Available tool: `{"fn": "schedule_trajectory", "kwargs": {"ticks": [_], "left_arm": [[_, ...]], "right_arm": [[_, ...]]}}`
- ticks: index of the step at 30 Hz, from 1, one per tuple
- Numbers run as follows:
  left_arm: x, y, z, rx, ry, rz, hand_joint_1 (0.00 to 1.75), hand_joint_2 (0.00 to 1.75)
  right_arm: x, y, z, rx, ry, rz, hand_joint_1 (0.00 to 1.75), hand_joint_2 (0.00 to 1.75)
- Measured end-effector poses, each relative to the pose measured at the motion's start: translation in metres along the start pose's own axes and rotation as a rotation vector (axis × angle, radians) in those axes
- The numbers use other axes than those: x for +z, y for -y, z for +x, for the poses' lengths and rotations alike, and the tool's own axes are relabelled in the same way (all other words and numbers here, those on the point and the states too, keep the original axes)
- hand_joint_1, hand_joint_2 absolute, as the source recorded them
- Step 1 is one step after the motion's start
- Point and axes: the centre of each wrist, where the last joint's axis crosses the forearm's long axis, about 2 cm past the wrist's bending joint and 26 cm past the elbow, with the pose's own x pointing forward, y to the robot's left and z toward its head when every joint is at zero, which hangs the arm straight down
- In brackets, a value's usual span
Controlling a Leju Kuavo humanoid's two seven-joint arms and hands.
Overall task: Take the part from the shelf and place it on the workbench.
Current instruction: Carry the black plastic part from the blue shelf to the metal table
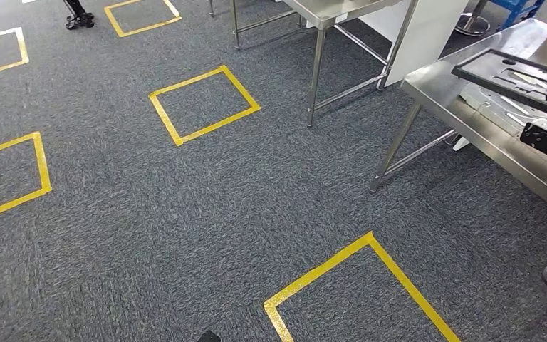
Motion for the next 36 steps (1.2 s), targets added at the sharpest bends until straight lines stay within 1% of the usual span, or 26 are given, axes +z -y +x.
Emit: {"fn": "schedule_trajectory", "kwargs": {"ticks": [4, 10, 13, 16, 22, 28, 36], "left_arm": [[0.0, 0.002, 0.0, -0.002, -0.007, -0.013, 0.0, 1.75], [0.0, 0.002, 0.005, -0.01, 0.002, -0.024, 0.0, 1.75], [-0.001, 0.002, 0.007, -0.021, 0.003, -0.028, 0.0, 1.75], [-0.001, 0.001, 0.011, -0.022, 0.004, -0.029, 0.0, 1.75], [-0.001, 0.002, 0.006, -0.02, -0.012, -0.027, 0.0, 1.75], [0.0, 0.005, 0.008, -0.016, -0.009, -0.026, 0.0, 1.75], [0.0, 0.005, 0.007, -0.019, -0.01, -0.025, 0.0, 1.75]], "right_arm": [[-0.003, 0.004, -0.003, -0.005, 0.011, 0.0, 1.75, 1.75], [0.003, -0.001, -0.028, 0.012, -0.013, 0.013, 1.75, 1.75], [0.004, -0.001, -0.033, 0.018, -0.024, 0.018, 1.75, 1.75], [0.006, -0.002, -0.036, 0.026, -0.028, 0.029, 1.75, 1.75], [0.005, -0.001, -0.035, 0.043, -0.039, 0.036, 1.75, 1.75], [0.001, 0.006, -0.037, 0.045, -0.041, 0.022, 1.75, 1.75], [0.002, 0.005, -0.039, 0.027, -0.027, 0.029, 1.75, 1.75]]}}
